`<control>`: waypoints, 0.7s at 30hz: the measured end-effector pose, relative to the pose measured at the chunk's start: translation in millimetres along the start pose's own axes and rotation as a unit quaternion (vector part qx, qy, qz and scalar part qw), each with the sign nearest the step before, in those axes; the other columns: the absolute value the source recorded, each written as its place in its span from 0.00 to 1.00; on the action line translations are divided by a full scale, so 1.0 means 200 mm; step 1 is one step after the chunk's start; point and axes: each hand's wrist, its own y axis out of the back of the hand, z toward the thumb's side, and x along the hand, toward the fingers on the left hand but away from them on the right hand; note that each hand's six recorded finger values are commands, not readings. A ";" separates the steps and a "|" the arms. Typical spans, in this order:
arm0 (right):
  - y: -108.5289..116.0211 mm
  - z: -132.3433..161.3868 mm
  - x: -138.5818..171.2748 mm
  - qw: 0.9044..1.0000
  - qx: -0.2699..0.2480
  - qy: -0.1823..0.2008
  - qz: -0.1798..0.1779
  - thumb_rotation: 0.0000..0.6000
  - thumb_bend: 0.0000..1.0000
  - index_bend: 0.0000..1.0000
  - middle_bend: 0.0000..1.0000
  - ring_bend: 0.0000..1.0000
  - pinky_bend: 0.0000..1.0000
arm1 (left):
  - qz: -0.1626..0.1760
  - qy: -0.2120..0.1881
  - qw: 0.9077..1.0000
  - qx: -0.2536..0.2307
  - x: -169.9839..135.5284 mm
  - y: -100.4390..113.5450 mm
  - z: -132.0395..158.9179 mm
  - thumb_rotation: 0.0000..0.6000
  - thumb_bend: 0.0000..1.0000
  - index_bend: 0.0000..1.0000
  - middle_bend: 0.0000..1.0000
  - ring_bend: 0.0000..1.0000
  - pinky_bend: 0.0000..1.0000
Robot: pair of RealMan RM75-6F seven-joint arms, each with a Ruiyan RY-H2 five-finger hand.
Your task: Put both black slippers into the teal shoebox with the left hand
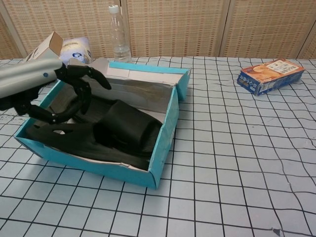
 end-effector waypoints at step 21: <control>-0.01 -0.02 0.02 0.998 0.039 -0.039 0.005 0.88 0.15 0.00 0.00 0.00 0.00 | 0.124 0.219 0.960 0.121 -1.06 0.26 -0.30 0.95 0.47 0.00 0.03 0.00 0.08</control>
